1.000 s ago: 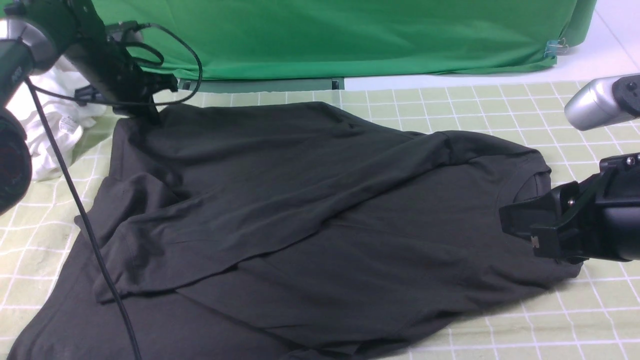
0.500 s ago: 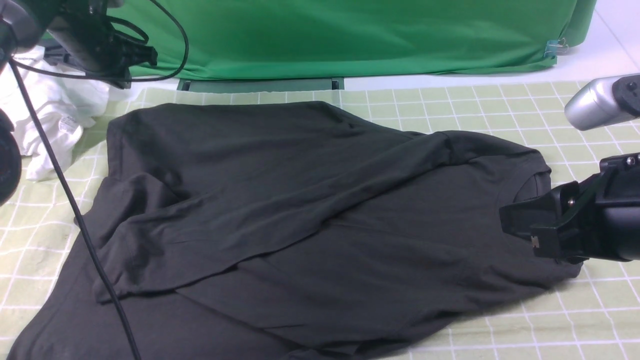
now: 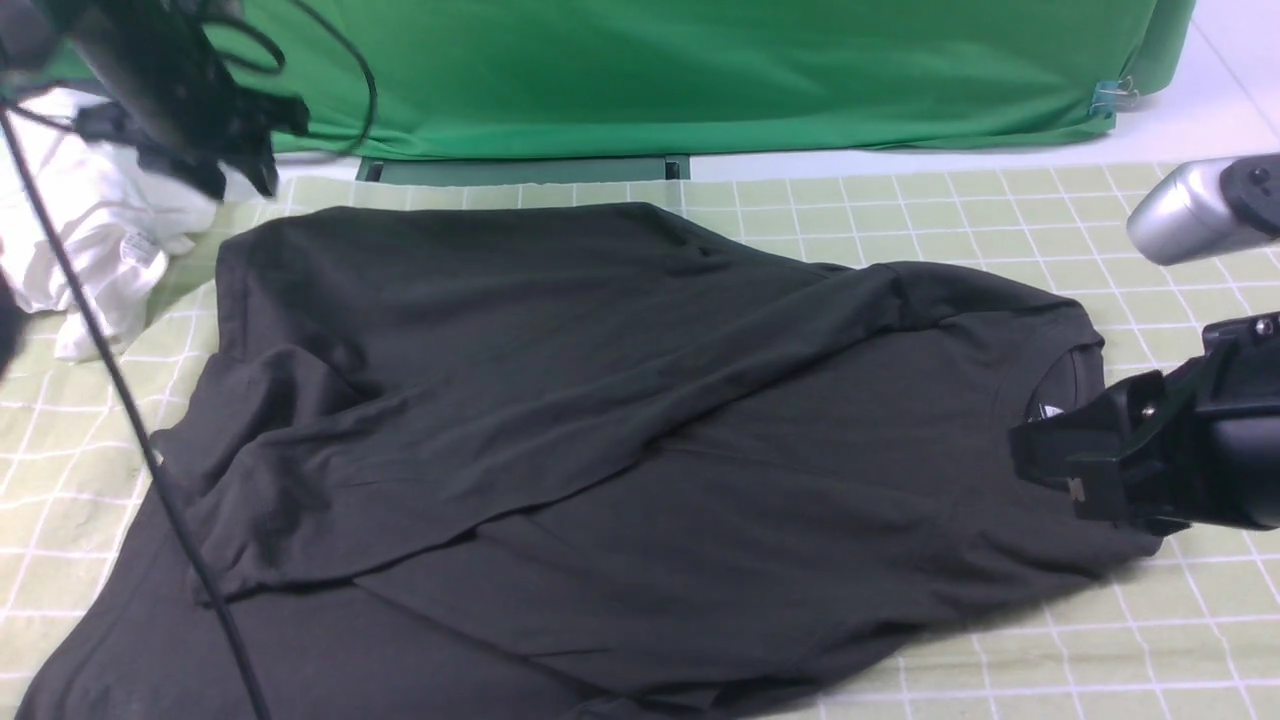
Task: Fold a long-sleeved shirt over a green coffee tablecloth.
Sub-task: 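Grasp the near edge of the shirt at its hem and shoulder corners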
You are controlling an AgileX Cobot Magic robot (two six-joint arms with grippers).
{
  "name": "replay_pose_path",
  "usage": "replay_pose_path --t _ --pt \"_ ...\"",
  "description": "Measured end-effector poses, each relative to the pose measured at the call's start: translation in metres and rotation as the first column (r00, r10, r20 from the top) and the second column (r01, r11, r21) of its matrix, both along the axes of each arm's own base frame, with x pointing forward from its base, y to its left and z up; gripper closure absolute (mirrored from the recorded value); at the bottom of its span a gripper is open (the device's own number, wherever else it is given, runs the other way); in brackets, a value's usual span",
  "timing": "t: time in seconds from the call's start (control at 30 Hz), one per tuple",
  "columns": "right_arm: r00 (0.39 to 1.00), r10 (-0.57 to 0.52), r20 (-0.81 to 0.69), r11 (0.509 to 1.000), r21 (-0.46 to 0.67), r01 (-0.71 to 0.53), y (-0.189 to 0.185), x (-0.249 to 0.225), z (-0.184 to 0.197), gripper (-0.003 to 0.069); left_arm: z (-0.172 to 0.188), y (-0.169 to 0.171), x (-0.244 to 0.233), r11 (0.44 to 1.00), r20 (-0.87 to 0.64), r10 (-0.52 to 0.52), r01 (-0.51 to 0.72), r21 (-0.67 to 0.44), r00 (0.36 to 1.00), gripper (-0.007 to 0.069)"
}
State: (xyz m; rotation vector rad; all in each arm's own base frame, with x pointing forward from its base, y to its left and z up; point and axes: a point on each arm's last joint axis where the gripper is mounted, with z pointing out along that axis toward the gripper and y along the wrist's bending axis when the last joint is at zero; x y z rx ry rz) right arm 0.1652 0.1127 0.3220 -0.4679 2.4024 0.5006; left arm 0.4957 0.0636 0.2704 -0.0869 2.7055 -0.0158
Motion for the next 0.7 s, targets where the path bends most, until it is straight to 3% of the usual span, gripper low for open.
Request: replay_pose_path --t 0.03,0.07,0.13,0.3,0.47,0.7 --pt "1.0 0.004 -0.012 1.0 -0.024 -0.004 0.0 0.002 0.005 0.0537 0.017 -0.002 -0.005 1.0 0.036 -0.003 0.004 -0.003 0.999 0.0417" --pt "1.0 0.012 -0.021 0.998 -0.058 -0.013 0.001 0.005 0.013 0.0571 0.04 -0.005 -0.013 1.0 0.084 -0.01 0.011 -0.016 0.996 0.0512" --pt "1.0 0.017 -0.02 0.995 -0.097 -0.019 0.001 0.01 0.025 0.0627 0.074 -0.009 -0.028 0.999 0.158 -0.025 0.03 -0.024 0.987 0.0578" --pt "0.999 0.022 -0.039 0.985 -0.172 -0.028 0.003 0.02 0.037 0.0659 0.124 -0.019 -0.088 0.999 0.202 -0.034 0.042 -0.036 0.979 0.0619" --pt "0.992 0.049 -0.116 0.975 -0.21 -0.073 0.008 0.025 0.027 0.0659 0.109 -0.026 -0.149 0.999 0.079 -0.028 0.032 -0.04 0.996 0.0623" --pt "0.977 0.146 -0.153 0.974 -0.152 -0.17 0.018 0.023 0.024 0.0659 0.037 -0.037 -0.25 0.998 -0.154 0.022 -0.031 -0.058 0.988 0.0616"
